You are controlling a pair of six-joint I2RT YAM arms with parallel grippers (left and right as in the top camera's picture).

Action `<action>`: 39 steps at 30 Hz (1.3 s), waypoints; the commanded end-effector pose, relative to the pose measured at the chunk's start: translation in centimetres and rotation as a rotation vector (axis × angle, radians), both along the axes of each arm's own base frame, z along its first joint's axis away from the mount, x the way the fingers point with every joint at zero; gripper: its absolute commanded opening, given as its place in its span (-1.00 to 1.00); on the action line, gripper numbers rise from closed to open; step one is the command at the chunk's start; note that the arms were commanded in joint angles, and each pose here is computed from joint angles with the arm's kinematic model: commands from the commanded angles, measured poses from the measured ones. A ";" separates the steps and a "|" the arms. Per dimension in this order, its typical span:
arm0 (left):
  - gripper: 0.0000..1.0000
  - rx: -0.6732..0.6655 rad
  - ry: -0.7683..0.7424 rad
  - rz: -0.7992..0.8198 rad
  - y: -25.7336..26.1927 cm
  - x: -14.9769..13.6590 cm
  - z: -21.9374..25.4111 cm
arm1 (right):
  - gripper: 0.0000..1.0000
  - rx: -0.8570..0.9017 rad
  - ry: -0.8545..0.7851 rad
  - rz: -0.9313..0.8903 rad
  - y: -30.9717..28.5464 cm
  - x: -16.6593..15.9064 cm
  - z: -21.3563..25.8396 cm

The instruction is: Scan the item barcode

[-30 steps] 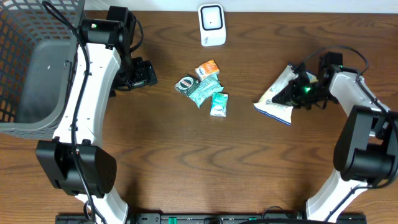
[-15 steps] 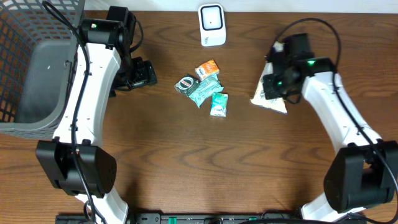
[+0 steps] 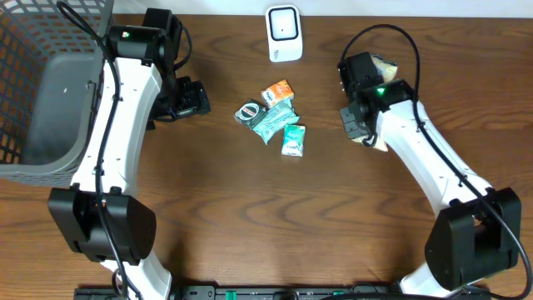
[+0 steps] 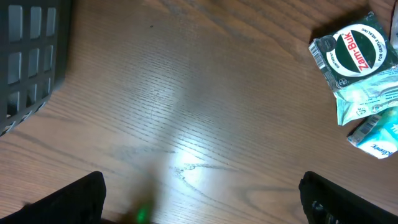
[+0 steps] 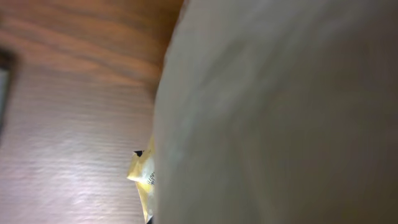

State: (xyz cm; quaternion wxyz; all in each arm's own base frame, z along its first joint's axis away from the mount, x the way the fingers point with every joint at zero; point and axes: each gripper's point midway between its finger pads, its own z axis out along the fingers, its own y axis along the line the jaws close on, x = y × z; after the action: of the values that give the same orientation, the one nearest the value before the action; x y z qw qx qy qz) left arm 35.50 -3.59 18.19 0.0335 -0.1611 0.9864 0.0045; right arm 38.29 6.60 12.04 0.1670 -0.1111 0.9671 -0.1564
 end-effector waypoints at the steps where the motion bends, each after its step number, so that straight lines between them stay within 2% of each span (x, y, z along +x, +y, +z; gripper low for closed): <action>1: 0.95 -0.004 -0.012 0.006 0.0 -0.2 0.5 | -0.97 -0.154 -0.102 -0.062 -2.0 1.0 2.7; 9: 0.95 -0.003 -0.012 0.006 0.0 -0.2 0.5 | -0.97 -0.157 -0.117 -0.097 -2.3 1.0 2.8; 16: 0.96 -0.003 -0.012 0.006 0.0 -0.2 0.5 | -0.97 -0.389 -0.196 -0.189 -6.1 1.2 3.8; 27: 0.96 -0.003 -0.012 0.006 0.0 -0.2 0.5 | -0.98 -0.506 0.048 -0.152 -6.5 -0.5 -3.5; 32: 0.95 -0.003 -0.012 0.006 0.0 -0.2 0.5 | -0.74 -0.497 0.128 -0.125 -5.5 -1.6 -5.5; 36: 0.95 -0.003 -0.012 0.006 0.0 -0.2 0.5 | -0.53 -0.398 0.179 -0.097 -3.5 -2.3 -7.0; 39: 0.96 -0.003 -0.012 0.006 0.0 -0.2 0.5 | -0.51 -0.352 0.200 -0.076 -2.2 -2.8 -7.6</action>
State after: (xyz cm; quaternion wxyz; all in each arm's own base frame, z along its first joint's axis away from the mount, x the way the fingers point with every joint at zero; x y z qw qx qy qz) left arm 35.50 -3.59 18.19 0.0335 -0.1611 0.9864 0.0045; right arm 36.07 2.76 5.24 0.0450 -0.1190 0.9281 -0.3498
